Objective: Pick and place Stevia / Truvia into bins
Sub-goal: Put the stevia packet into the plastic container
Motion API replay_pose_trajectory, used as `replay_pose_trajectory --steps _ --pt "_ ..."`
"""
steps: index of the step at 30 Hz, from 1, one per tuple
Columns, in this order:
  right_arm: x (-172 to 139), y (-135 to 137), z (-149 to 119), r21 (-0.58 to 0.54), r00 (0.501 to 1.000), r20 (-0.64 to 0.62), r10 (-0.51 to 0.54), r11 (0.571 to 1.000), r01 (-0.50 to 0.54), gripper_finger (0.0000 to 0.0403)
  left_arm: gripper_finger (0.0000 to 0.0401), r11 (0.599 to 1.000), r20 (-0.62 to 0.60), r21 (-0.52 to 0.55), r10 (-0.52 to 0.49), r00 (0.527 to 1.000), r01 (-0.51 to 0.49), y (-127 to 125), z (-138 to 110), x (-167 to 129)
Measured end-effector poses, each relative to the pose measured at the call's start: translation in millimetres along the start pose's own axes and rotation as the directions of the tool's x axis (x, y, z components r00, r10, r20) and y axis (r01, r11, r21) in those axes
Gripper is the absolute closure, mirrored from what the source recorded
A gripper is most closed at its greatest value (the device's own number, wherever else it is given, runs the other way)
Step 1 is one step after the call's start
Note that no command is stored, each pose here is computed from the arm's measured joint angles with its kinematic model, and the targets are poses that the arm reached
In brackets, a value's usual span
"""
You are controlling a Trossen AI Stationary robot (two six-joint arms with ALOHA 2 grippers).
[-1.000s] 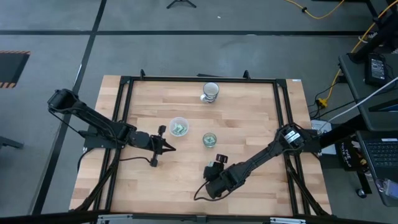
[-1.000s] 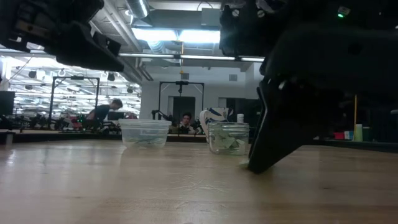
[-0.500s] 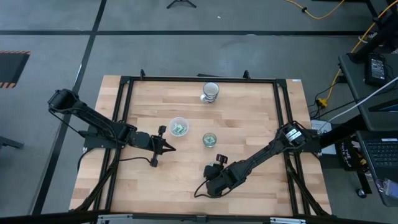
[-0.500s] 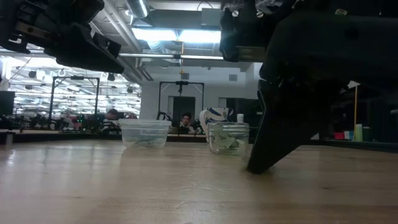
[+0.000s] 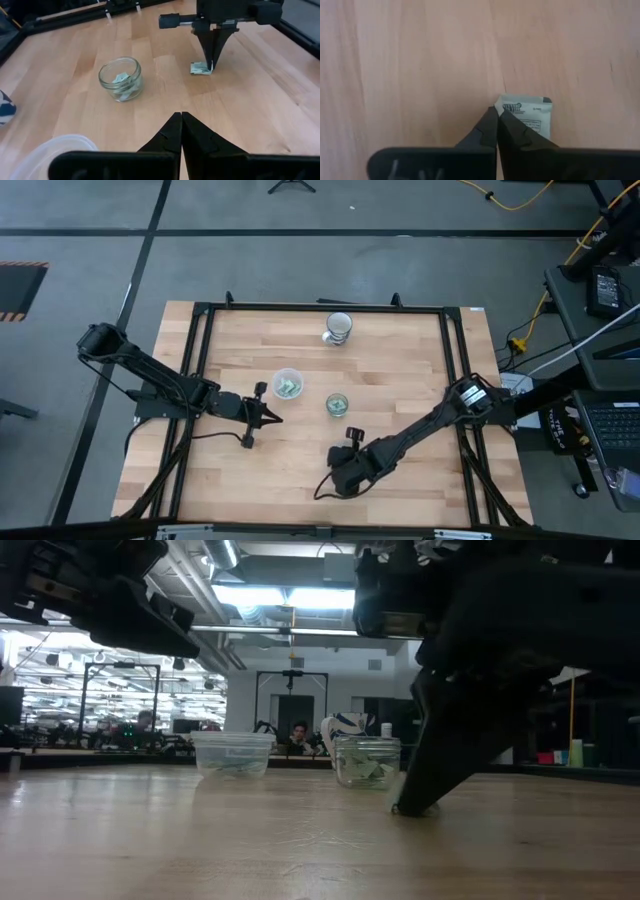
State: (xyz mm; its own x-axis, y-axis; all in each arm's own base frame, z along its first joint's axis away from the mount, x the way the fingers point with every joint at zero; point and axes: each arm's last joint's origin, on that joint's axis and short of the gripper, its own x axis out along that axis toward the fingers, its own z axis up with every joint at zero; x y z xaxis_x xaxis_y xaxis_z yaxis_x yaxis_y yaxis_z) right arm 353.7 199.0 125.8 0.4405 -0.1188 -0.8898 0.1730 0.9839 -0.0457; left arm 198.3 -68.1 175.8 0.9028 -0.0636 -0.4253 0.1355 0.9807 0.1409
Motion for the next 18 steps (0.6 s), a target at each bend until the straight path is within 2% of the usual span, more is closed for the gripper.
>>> replay_pose_trajectory --steps 6,12,18 --pt "-24 -3 9 -0.109 0.998 0.043 0.040 0.993 -0.035 0.0401 0.0391 0.994 0.001 -0.101 -0.034 0.999 0.034 -1 0 0" --pt "-41 -7 16 -0.168 0.995 0.099 0.031 0.986 -0.014 0.0402 0.0371 0.993 0.030 -0.110 -0.033 0.999 0.036 -1 3 0" --pt "-60 -12 22 -0.250 0.990 0.134 0.035 0.968 0.000 0.0403 0.0327 0.994 0.118 -0.107 -0.020 0.993 0.033 0 12 -1"
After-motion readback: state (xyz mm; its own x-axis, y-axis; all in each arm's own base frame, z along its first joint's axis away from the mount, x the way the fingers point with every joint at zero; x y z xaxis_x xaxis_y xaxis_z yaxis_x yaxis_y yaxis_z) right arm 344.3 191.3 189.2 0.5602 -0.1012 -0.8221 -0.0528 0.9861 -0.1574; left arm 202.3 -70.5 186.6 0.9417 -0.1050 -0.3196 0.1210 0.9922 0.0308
